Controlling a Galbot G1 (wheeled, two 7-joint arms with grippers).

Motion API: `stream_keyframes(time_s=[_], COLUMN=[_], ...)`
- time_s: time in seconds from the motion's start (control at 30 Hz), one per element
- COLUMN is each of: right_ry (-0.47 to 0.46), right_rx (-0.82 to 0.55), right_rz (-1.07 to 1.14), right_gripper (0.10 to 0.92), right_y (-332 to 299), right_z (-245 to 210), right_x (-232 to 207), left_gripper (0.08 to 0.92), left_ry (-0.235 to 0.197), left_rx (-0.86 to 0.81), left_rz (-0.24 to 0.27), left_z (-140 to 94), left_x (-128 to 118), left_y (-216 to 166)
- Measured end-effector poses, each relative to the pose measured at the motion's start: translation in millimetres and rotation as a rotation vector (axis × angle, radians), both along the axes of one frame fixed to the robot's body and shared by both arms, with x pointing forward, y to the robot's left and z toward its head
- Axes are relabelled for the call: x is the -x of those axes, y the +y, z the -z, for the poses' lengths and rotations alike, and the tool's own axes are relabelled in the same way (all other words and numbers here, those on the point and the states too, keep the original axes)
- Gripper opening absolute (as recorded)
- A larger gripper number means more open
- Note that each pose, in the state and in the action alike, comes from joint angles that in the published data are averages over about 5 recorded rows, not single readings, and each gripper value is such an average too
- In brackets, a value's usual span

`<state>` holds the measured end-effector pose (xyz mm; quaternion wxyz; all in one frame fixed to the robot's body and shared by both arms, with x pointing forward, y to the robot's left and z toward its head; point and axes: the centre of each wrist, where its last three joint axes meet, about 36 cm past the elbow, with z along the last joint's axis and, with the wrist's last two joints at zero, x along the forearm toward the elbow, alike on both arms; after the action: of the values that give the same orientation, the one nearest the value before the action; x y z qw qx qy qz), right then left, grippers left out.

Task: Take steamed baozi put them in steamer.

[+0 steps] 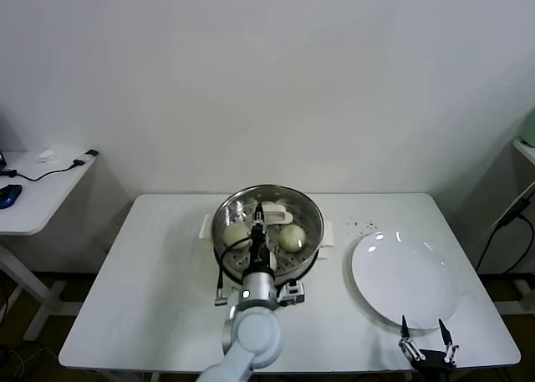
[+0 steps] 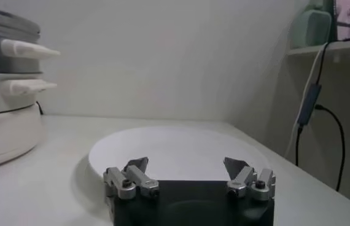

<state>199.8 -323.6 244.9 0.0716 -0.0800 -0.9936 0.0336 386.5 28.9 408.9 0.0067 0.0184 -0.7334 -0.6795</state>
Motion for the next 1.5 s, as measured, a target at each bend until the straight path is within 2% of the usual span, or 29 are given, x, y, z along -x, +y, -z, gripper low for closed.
stream_keyframes(time_s=[0.5,0.6,0.9,1.27,1.4,1.5], right_ry=[-0.012,-0.015,-0.014,-0.006,-0.013,-0.031], right_rx=[0.004,0.004,0.003,0.002,-0.003,-0.012], right_rz=[-0.007,-0.011,-0.014,-0.022,-0.027,-0.034], right_gripper=[0.823,0.823,0.823,0.823,0.823,0.823], right_y=[-0.1,0.0,0.3,-1.8,-3.8,-6.6], right_z=[0.4,-0.8,-2.5,-3.9,-3.0,-2.7], right_x=[2.1,2.3,1.2,-5.2,-6.0,-5.2], left_gripper=[0.144,0.202,0.461,0.774,0.818,0.822], left_ry=[0.008,0.009,0.011,0.018,0.019,0.013], left_rx=[-0.038,-0.034,-0.006,0.094,0.169,0.271], left_rz=[-0.001,0.003,0.028,0.094,0.135,0.193], left_z=[9.6,9.4,2.1,-15.5,-22.6,-29.0], left_x=[-0.3,0.3,4.3,22.4,29.7,34.6], left_y=[3.3,2.5,5.9,18.1,24.2,30.4])
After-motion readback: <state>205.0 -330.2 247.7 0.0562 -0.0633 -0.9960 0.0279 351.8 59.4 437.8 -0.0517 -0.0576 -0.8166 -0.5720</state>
